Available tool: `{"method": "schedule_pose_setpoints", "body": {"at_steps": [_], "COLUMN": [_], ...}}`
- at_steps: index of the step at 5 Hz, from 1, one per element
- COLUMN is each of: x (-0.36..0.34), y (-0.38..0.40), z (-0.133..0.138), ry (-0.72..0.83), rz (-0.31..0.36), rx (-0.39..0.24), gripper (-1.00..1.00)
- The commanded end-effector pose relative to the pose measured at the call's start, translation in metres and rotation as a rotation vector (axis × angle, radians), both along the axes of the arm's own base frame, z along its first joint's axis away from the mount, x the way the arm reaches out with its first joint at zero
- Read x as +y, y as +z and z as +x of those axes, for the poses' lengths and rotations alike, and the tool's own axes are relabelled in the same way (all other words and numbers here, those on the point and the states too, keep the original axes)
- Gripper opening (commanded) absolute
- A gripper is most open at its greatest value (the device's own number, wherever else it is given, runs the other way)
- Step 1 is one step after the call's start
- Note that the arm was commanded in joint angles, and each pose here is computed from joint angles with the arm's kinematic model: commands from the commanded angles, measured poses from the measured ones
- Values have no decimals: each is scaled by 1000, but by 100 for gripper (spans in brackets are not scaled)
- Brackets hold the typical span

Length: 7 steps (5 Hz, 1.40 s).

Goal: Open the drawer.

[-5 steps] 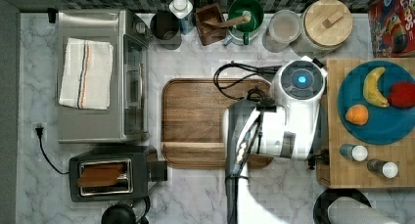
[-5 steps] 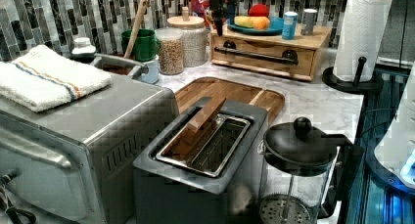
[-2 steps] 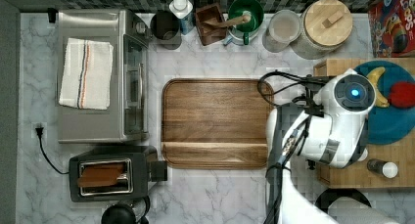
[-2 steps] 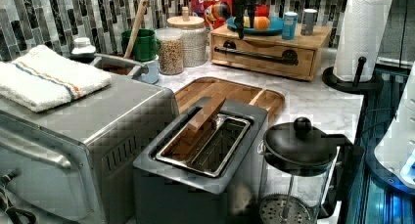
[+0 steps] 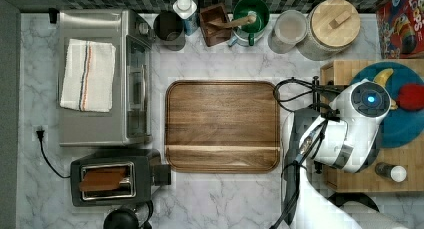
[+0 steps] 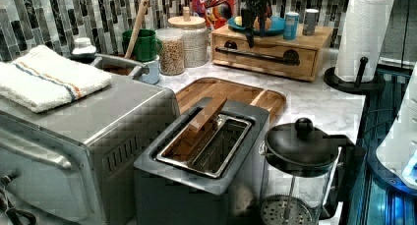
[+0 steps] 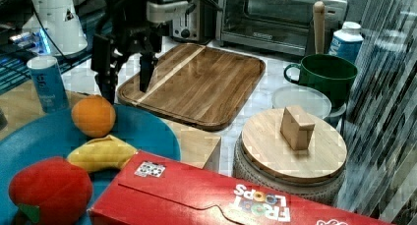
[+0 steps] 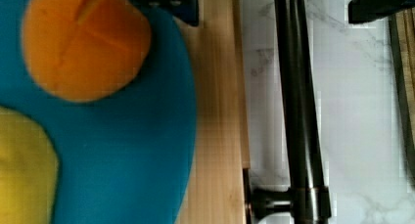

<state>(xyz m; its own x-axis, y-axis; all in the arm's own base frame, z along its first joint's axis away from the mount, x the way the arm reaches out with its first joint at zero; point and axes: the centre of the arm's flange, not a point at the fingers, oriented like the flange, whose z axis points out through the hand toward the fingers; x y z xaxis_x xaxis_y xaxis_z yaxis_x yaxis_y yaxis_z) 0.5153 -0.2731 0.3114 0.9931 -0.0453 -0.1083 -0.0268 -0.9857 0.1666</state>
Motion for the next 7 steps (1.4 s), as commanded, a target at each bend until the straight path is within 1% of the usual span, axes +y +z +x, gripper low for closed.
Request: {"method": "schedule_pose_setpoints", "body": {"at_steps": [1,2,3,4,5,7], "x": [61,67,59,52,54,58], "y": [45,40,32,25,9,-31], "z": [34,34,35,33,29,17], "ry": [47,35,58,69,54,48], "rz": [-28,-35,-38,-25,-28,-44], "rx": [-44,-65,-97,-89,-106,-172], "gripper": [100,100,100,100,100,100]}}
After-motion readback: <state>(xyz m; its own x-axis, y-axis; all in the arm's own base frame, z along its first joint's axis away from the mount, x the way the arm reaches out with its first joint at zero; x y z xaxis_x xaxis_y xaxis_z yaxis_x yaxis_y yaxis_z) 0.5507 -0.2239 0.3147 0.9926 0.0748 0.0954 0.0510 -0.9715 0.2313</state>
